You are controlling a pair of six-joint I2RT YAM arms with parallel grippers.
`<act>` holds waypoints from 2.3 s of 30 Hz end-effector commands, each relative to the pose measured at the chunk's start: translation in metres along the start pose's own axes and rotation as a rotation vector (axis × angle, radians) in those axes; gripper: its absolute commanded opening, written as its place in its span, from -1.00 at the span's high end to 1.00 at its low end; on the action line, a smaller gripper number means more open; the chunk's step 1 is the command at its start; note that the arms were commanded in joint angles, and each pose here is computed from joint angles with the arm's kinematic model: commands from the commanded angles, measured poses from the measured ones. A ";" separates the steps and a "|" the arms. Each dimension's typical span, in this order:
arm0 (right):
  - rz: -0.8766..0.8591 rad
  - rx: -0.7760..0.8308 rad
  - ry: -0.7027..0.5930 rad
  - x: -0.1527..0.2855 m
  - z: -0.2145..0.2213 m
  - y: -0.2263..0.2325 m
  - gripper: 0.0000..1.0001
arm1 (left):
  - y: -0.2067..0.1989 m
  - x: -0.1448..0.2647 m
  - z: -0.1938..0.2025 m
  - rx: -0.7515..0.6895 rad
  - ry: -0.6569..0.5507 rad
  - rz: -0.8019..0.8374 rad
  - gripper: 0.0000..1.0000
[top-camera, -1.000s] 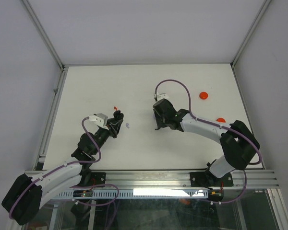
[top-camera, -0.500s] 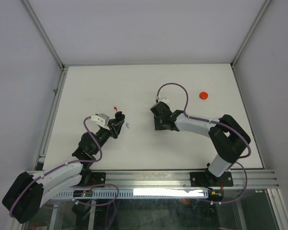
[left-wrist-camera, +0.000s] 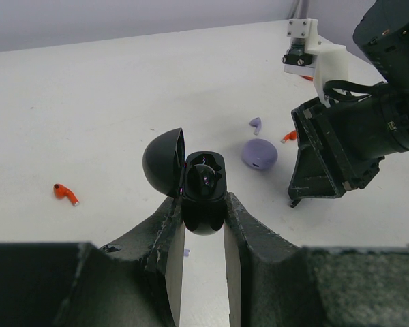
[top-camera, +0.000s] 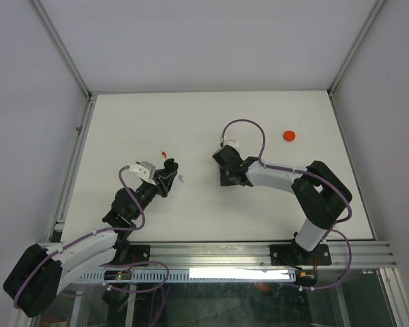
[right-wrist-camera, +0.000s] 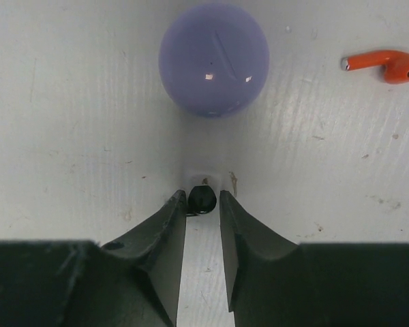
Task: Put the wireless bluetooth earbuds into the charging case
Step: Pick up the earbud from the center of the board, then place the earbud in the charging case.
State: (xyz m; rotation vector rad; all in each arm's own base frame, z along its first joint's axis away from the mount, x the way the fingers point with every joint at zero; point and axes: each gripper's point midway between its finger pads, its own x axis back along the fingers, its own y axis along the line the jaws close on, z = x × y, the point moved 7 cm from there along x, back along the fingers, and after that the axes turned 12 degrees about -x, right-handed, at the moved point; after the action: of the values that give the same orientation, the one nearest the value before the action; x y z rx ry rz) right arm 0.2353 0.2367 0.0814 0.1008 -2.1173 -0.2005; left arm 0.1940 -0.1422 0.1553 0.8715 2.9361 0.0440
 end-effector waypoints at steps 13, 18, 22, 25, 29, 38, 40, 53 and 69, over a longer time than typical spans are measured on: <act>-0.063 0.101 0.003 0.006 -0.004 0.027 0.74 | -0.003 -0.004 -0.015 -0.025 -0.069 0.041 0.96; -0.094 0.185 -0.064 0.028 -0.011 0.037 0.82 | -0.006 -0.003 -0.016 -0.029 -0.078 0.070 0.96; -0.128 0.264 -0.143 0.054 -0.021 0.044 0.84 | -0.010 -0.004 -0.018 -0.034 -0.094 0.117 0.97; -0.162 0.299 -0.205 0.073 -0.030 0.047 0.85 | -0.014 -0.004 -0.020 -0.036 -0.108 0.151 0.96; -0.225 0.353 -0.285 0.102 -0.041 0.050 0.88 | -0.021 -0.003 -0.023 -0.040 -0.133 0.217 0.96; -0.367 0.485 -0.497 0.157 -0.060 0.061 0.95 | -0.036 0.000 -0.027 -0.056 -0.178 0.365 0.93; -0.385 0.505 -0.544 0.166 -0.062 0.062 0.95 | -0.037 0.000 -0.027 -0.059 -0.183 0.383 0.93; -0.488 0.706 -0.756 0.201 -0.048 0.094 0.92 | -0.045 0.002 -0.030 -0.056 -0.208 0.465 0.91; -0.381 0.891 -0.812 0.188 -0.022 0.105 0.92 | -0.051 0.003 -0.040 0.045 -0.248 0.498 0.91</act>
State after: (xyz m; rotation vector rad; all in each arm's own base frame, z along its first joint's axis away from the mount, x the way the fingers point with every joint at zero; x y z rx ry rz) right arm 0.1512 0.3076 0.2566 1.1593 -2.7169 0.6033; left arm 0.1627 -0.1817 0.1742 1.4738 2.5376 -0.0425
